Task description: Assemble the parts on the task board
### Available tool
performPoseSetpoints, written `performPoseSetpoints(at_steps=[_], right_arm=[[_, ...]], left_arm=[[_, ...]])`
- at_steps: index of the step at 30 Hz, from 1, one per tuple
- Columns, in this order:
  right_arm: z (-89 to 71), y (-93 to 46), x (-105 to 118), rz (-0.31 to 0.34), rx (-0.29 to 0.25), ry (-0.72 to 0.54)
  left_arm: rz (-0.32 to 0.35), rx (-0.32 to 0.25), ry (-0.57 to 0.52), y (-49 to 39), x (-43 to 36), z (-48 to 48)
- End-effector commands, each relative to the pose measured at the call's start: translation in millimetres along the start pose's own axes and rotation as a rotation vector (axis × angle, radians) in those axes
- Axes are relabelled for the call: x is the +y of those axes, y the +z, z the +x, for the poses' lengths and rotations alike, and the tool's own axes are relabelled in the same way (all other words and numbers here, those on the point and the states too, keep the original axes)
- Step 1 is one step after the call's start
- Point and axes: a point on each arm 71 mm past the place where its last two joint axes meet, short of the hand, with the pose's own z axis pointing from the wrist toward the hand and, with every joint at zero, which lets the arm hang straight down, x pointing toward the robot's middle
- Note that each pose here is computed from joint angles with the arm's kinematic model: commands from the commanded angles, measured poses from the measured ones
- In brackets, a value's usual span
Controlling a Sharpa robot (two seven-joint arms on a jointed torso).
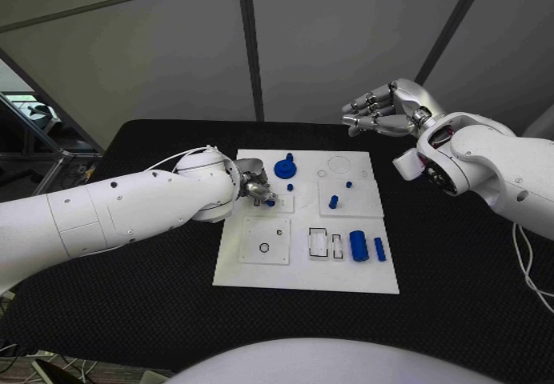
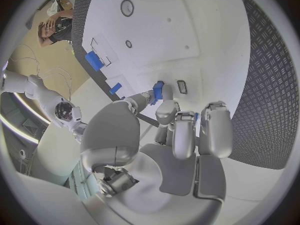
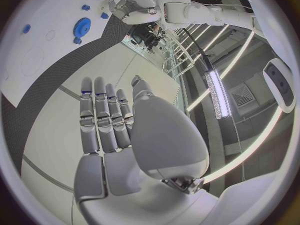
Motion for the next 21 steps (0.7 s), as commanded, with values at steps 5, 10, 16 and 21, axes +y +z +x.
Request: performPoseSetpoints(at_steps=[5,10,16,21], right_arm=[[0.1,0.6,1.3,-0.007,0.003,-0.002],[0.2,0.6,1.3,-0.007,0.004,-0.002],[0.4,0.7,1.1,-0.005,0.007,-0.002],[0.7,0.8,1.2,-0.005,0.009,-0.002]], left_arm=[[-0.007,0.035,0.002,2.2,0.3,5.1],[-0.007,0.040,-0.003,3.5,-0.9,5.4],[-0.004,0.047,-0.001,4.1,-2.5,6.2],[-0.004,0.049,-0.001,4.9,-3.1,6.3]])
